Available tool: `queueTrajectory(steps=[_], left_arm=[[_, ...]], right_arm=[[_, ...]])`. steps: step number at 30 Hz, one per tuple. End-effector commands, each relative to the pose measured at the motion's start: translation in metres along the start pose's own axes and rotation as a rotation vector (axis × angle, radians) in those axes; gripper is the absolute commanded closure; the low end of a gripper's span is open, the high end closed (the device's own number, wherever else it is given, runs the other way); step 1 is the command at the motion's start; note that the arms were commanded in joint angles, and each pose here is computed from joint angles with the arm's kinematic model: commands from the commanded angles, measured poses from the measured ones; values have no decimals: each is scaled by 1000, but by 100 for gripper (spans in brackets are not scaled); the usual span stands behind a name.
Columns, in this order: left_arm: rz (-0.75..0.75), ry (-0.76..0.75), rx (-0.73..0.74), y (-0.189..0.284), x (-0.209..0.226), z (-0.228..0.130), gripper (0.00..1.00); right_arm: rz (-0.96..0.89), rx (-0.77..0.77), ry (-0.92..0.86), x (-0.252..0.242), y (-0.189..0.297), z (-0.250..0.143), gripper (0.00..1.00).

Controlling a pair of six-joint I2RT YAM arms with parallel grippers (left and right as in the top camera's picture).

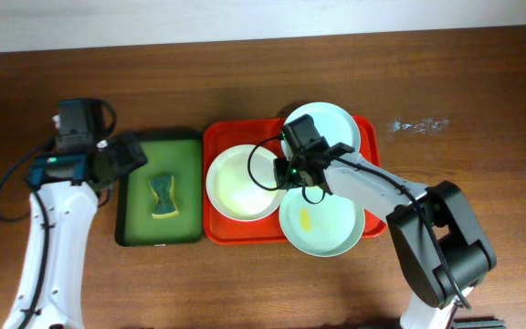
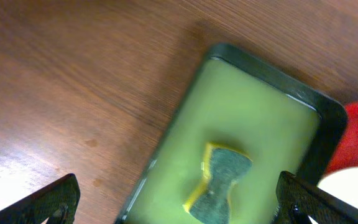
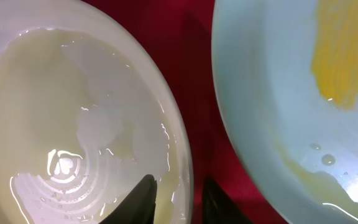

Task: Clean dirty plates on tray and stack at the side
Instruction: 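Return the sponge to the green tray with the left gripper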

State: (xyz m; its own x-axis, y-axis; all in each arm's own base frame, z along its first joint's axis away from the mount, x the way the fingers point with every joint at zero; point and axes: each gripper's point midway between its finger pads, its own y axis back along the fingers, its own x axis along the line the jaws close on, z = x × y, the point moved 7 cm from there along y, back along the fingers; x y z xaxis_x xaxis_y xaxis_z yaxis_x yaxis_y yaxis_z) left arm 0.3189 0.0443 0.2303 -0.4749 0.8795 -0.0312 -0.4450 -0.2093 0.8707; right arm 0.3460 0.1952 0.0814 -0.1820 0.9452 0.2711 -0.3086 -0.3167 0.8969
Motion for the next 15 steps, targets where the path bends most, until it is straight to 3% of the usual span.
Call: queueTrajectory(steps=[1, 15], left_arm=[[20, 52, 8, 6, 12, 2, 1], [20, 52, 8, 6, 12, 2, 1]], right_arm=[[2, 19, 3, 4, -3, -2, 73], [-29, 100, -9, -1, -2, -17, 70]])
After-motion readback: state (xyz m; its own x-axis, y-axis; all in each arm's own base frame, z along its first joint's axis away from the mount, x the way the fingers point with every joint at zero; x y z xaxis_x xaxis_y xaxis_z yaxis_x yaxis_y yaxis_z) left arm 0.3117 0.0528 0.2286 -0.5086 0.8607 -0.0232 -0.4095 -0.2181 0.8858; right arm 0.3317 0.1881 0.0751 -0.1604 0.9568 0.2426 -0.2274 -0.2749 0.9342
